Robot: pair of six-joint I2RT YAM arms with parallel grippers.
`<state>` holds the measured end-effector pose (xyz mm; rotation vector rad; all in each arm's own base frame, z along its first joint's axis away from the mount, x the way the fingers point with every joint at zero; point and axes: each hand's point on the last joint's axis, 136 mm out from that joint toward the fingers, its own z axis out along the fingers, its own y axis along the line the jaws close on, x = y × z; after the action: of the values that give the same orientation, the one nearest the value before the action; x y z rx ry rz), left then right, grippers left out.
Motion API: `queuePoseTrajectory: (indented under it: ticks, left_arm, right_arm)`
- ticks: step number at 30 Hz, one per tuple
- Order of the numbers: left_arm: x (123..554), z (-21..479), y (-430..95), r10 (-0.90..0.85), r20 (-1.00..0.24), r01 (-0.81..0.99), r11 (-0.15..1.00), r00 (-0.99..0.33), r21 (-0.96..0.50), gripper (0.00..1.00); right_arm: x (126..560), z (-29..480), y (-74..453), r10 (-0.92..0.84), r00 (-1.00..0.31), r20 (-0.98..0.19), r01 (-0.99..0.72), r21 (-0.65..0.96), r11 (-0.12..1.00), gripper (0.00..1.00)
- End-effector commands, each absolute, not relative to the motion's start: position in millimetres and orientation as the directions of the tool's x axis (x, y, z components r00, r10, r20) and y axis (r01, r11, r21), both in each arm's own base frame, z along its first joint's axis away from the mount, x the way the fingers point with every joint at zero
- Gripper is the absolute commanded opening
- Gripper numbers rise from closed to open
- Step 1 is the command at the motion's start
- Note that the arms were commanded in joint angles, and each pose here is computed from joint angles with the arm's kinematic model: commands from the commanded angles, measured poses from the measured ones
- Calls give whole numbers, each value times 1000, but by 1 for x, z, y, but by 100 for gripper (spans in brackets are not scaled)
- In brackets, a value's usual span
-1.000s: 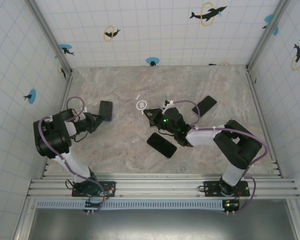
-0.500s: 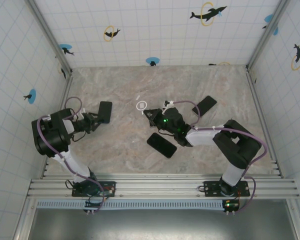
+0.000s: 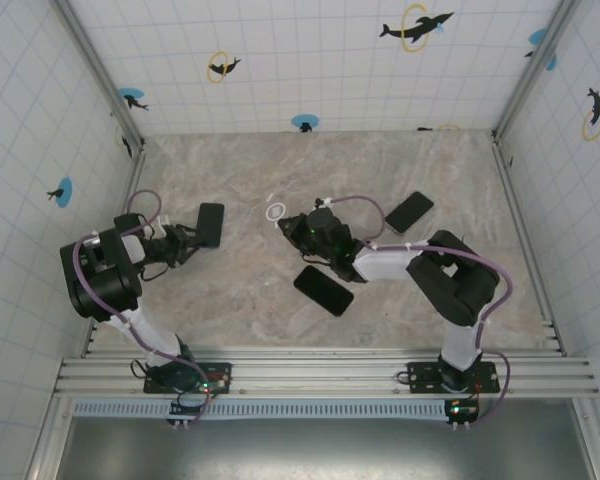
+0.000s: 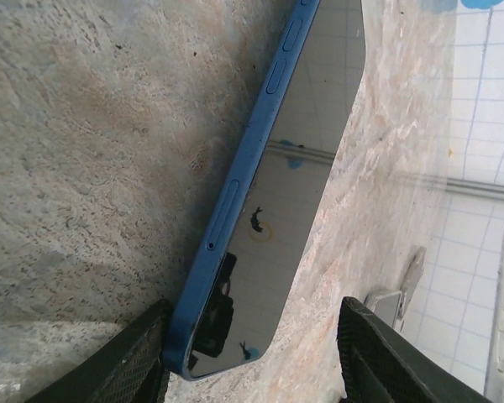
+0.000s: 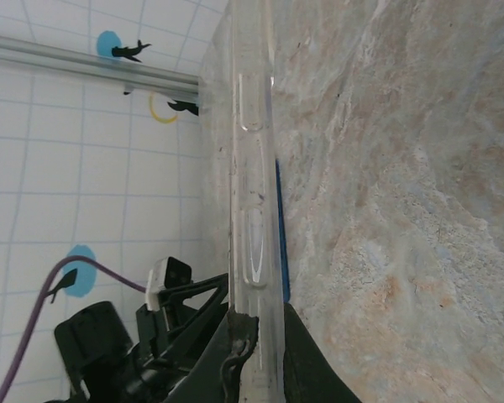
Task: Take the phone out of the phone case
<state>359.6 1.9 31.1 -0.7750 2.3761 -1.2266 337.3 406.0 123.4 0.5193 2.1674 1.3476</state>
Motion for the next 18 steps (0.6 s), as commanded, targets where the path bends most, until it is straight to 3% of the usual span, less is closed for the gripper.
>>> queuePoseTrajectory:
  ticks: [1, 18]
  left_arm:
    - [322, -13, 13, -648, 45, -494, 532, -760, -688, 55]
    - [331, 25, 30, -642, -54, -469, 613, -765, -636, 63]
  right_arm:
    - [344, 104, 421, 570, -769, -291, 50, 861, 507, 1]
    - [373, 53, 504, 505, -787, -354, 14, 808, 589, 8]
